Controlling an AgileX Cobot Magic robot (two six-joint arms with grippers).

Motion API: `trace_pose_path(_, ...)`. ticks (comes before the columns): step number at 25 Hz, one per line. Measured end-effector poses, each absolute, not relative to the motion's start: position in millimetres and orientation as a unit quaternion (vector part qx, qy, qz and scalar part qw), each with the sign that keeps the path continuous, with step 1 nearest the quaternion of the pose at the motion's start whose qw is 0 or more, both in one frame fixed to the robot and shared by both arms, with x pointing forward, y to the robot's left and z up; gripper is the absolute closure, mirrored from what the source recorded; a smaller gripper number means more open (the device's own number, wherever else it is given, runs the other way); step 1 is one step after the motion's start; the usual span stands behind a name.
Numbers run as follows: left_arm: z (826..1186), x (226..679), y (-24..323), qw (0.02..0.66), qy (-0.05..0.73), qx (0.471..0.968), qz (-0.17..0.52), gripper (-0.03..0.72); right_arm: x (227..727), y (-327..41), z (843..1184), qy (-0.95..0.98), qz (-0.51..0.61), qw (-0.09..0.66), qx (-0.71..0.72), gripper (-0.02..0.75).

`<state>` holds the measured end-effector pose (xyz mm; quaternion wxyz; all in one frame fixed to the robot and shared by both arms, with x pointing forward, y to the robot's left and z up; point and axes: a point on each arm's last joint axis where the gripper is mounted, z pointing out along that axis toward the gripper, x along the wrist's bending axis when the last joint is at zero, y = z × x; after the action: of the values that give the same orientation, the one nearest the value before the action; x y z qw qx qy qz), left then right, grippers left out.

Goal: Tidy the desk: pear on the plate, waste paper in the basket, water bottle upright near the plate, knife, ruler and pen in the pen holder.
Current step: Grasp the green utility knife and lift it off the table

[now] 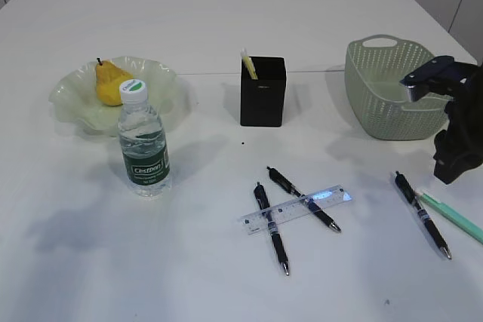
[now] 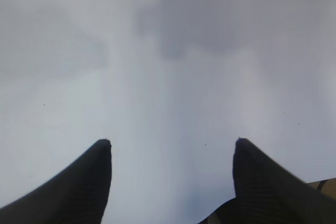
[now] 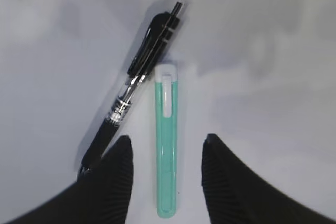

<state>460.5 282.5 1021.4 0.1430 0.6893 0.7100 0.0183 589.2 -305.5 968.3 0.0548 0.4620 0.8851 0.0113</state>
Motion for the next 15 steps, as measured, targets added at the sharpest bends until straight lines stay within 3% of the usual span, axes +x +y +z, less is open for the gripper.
trace_pose_path(15,1022,461,283,0.146,0.710,0.689,0.021,0.178,585,-306,939,0.892,0.008,0.047,0.449,0.416)
